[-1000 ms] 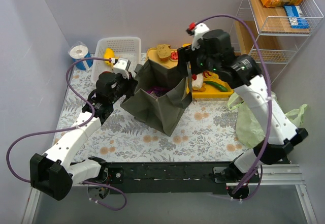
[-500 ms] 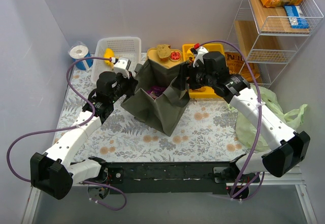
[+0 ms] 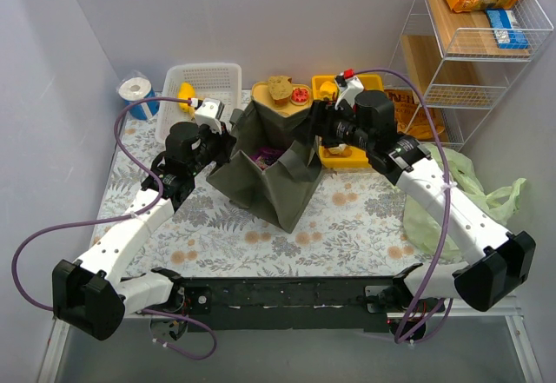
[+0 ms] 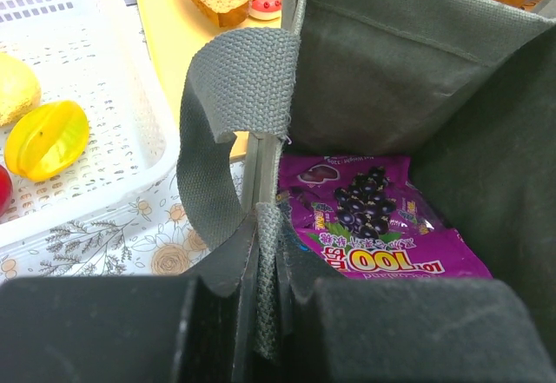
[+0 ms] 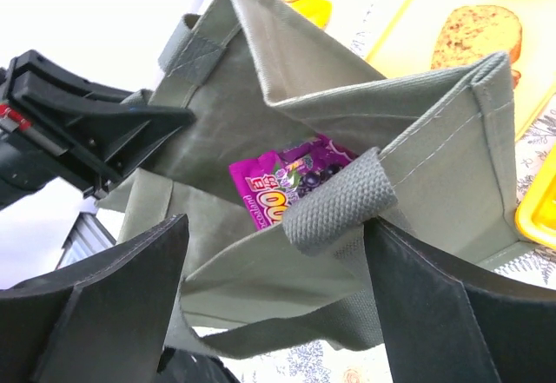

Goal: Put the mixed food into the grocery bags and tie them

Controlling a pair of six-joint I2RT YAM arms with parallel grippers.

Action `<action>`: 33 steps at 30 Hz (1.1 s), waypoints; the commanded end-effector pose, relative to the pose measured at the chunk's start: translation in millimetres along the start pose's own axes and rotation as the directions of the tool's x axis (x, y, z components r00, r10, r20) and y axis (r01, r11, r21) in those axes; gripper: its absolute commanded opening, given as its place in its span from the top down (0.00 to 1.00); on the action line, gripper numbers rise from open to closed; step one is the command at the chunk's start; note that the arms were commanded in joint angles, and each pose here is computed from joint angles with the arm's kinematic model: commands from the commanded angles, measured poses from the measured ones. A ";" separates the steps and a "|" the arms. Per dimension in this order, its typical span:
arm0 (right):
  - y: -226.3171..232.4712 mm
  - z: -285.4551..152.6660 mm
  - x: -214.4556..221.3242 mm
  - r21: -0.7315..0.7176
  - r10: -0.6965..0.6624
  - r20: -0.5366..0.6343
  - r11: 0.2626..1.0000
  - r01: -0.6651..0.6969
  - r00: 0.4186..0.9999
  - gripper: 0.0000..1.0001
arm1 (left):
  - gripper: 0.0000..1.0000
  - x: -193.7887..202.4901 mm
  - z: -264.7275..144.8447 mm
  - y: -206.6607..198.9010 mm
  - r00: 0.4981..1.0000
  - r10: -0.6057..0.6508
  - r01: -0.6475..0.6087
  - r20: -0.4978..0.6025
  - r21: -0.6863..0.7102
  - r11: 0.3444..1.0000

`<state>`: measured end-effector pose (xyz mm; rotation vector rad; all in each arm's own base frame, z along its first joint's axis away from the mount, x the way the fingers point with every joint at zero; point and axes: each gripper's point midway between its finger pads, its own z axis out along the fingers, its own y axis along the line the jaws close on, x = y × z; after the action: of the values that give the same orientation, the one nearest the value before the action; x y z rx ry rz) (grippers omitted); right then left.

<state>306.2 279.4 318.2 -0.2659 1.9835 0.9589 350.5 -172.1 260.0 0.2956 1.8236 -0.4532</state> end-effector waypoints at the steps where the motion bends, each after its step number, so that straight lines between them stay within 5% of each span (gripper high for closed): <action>1: -1.7 6.3 -21.2 0.032 0.021 0.072 0.999 -0.024 0.997 0.11 | 1.00 -11.9 -0.9 -1.8 0.999 0.010 -0.010 0.043 0.005 1.000; 9: -29.8 25.3 3.7 0.128 0.018 0.005 0.992 -0.019 1.000 0.23 | 1.00 -13.4 -2.0 3.6 0.998 0.030 -0.029 0.048 -0.023 0.999; 12: -12.9 25.6 0.2 0.077 -0.016 0.012 0.997 0.015 1.000 0.52 | 1.00 -18.6 -2.5 12.0 0.997 0.039 -0.034 0.060 -0.074 0.997; 13: -8.1 24.2 -1.5 0.070 -0.029 0.015 0.997 0.028 0.999 0.78 | 1.00 -21.6 -3.1 18.2 0.997 0.041 -0.033 0.065 -0.109 0.994; 15: 5.6 17.5 -10.1 0.068 -0.071 0.043 0.995 0.068 0.997 0.98 | 1.00 -36.4 -9.2 38.8 0.995 0.070 -0.051 0.077 -0.222 0.974; 22: 41.0 -10.2 -38.7 0.092 -0.189 0.171 0.980 0.175 0.967 0.99 | 1.00 -88.4 -59.1 101.3 0.983 0.152 -0.078 0.104 -0.514 0.854; 33: 115.0 17.1 -17.3 -0.128 -0.214 0.140 0.964 0.232 0.967 0.99 | 1.00 -131.0 -147.0 129.2 0.972 0.231 -0.131 0.041 -0.722 0.679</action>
<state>274.0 331.4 323.2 -0.4460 1.9401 0.8134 351.6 -45.9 312.9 0.1013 1.8886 0.1995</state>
